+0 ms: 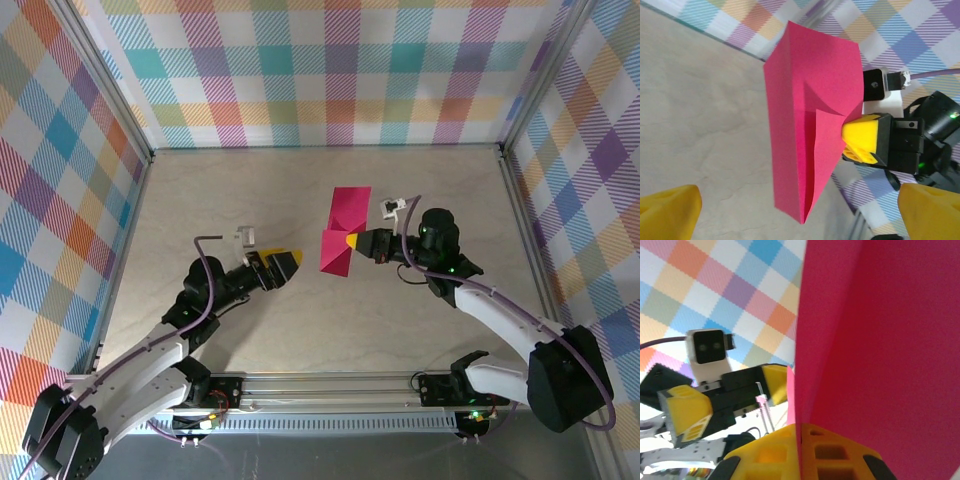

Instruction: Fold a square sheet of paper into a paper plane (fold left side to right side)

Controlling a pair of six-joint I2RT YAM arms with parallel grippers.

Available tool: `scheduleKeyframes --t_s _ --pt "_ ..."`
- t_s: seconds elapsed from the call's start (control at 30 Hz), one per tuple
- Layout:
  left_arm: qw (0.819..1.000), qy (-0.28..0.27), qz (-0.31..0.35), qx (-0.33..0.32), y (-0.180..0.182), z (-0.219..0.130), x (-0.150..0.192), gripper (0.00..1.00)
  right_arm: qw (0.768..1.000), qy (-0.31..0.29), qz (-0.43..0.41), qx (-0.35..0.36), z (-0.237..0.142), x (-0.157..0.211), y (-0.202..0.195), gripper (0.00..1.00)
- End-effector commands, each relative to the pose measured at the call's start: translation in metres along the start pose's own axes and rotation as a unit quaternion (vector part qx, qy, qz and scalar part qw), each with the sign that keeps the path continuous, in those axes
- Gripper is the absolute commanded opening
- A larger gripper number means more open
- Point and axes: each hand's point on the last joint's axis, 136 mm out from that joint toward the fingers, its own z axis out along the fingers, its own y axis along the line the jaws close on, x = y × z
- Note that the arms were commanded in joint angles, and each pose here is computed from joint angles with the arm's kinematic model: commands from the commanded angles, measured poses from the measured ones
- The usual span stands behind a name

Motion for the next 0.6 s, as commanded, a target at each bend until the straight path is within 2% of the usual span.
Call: scheduleKeyframes --t_s 0.0,0.17,0.4,0.47,0.57 --pt "0.996 0.004 -0.020 0.082 -0.030 0.006 -0.008 0.99 0.997 0.002 -0.024 -0.070 -0.002 -0.002 0.031 0.01" --pt "0.992 0.032 -0.032 0.114 -0.040 0.023 -0.003 0.95 0.995 0.011 -0.029 -0.094 0.003 0.003 0.044 0.01" --pt "0.984 0.061 -0.029 0.167 -0.056 0.039 0.003 0.81 0.995 0.023 -0.020 -0.097 0.009 0.011 0.043 0.01" --pt "0.982 0.063 -0.031 0.173 -0.058 0.042 0.003 0.76 0.995 0.021 -0.019 -0.093 0.008 0.012 0.041 0.01" --pt "0.981 0.063 -0.033 0.182 -0.061 0.045 0.003 0.61 0.996 0.019 -0.018 -0.090 0.008 0.013 0.039 0.01"
